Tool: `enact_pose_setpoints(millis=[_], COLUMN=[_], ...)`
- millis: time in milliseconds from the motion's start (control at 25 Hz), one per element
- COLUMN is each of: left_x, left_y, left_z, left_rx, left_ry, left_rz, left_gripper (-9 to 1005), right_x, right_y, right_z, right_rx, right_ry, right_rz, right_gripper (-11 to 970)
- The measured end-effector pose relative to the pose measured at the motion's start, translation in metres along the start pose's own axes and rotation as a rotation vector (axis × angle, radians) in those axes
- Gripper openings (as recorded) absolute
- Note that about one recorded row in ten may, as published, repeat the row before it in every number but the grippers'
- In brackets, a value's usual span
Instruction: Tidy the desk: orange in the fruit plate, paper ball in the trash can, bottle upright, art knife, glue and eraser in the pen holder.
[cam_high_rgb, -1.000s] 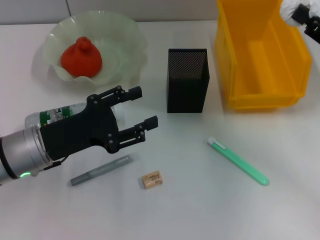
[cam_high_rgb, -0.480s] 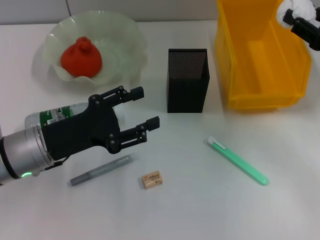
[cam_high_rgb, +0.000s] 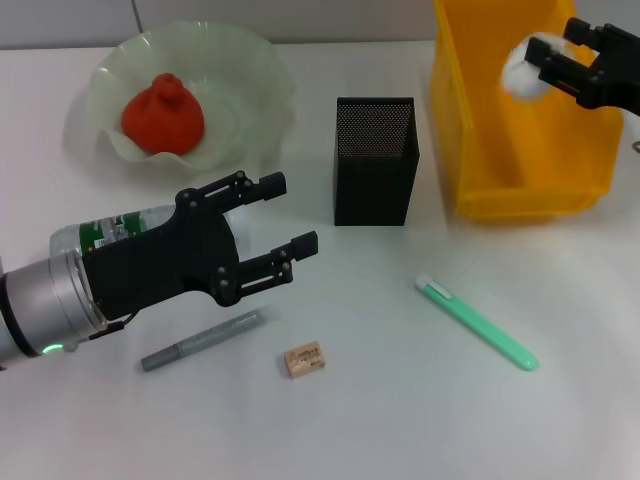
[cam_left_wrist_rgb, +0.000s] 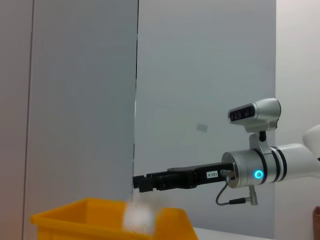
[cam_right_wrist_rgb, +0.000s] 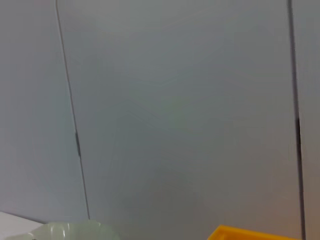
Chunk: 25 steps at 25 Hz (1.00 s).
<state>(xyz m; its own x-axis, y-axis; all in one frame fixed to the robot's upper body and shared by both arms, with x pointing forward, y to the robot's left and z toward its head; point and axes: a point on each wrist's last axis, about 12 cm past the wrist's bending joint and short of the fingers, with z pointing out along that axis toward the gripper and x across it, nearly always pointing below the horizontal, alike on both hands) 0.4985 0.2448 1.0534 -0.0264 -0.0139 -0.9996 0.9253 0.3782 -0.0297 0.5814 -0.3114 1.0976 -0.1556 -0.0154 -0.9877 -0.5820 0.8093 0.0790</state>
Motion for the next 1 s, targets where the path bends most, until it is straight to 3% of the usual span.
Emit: enact_pose_setpoints(millis=[520,760,800,880,1000], left_x=[-0.002,-0.004,-0.005,-0.005,-0.006], left_y=[0.002,0.005,0.005,0.006,0.007], left_z=[0.001,-0.001,-0.001,-0.002,-0.003], left_rx=[-0.001,-0.028,-0.031,-0.036,-0.039], left_ry=[-0.003,-0.025,-0.028,-0.031,-0.031], left_rz=[0.006,-0.001,-0.002,-0.003,0.000], left_gripper=[730,730,730,730,730], right_x=[0.002,0.007,0.013,0.016,0.032], right_y=[0.006,0.033,0.046,0.051,0.077], right_z=[-0.001,-0.012,-0.018,-0.020,-0.027], right_rx=[-0.035,-0.200,-0.254,-0.277,-0.374], right_ry=[-0.013,-0.161,-0.226,-0.250,-0.299], right_rz=[0.014,0.037,0.021,0.009,-0.055], right_gripper=[637,641,641,642,644])
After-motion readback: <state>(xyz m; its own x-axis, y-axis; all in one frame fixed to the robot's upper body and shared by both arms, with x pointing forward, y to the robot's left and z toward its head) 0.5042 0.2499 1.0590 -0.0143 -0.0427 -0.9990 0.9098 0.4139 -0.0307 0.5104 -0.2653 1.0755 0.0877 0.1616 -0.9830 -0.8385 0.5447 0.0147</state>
